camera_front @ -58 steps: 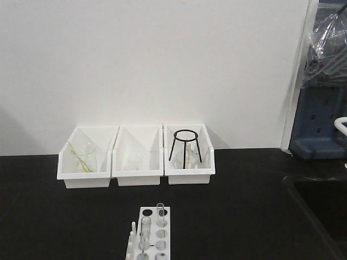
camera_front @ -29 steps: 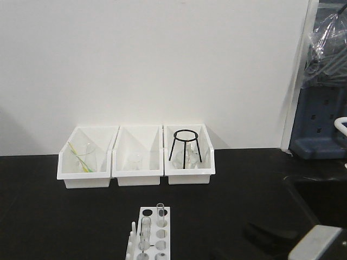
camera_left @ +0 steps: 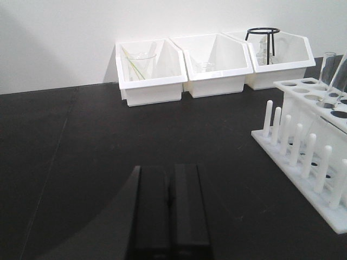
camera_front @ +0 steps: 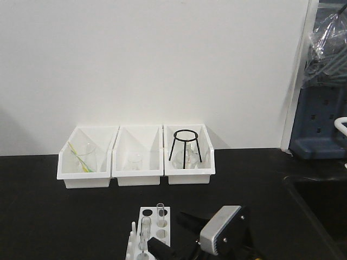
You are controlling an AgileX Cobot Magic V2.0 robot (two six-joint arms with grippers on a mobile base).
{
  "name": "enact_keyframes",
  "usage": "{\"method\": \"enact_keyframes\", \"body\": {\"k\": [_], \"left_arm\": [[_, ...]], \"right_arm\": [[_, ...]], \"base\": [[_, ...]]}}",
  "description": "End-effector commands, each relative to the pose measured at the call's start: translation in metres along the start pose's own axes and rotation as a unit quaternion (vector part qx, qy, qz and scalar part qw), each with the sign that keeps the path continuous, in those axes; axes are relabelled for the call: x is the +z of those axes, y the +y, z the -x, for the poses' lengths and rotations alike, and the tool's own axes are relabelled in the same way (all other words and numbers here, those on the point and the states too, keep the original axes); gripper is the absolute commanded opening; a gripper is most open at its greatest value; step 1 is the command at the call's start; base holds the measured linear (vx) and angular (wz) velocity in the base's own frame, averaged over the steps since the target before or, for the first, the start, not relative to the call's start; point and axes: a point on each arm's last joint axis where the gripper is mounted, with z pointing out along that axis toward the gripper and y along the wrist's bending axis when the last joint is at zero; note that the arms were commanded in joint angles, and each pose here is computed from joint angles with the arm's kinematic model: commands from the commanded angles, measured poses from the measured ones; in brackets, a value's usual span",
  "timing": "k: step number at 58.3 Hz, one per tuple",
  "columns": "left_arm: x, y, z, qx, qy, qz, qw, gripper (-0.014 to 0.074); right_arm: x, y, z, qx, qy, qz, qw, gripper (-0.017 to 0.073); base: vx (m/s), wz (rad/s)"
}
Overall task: Flip and reinsert test tube from rack
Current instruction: 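Move the right gripper over the rack and grasp a glass test tube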
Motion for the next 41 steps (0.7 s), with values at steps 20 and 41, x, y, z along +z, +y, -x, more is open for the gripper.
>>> {"method": "enact_keyframes", "body": {"k": [20, 41], "left_arm": [[-0.001, -0.001, 0.009, -0.007, -0.047, -0.007, 0.999, -0.0007], [-0.001, -0.001, 0.009, -0.007, -0.047, -0.007, 0.999, -0.0007]], "right_arm": [[0.038, -0.008, 0.011, -0.007, -0.08, 0.03, 0.996, 0.0503], [0.066, -0.017, -0.002, -0.005, -0.085, 0.035, 0.996, 0.0483]], "base": [[0.0, 0.0], [0.0, 0.0]]}}
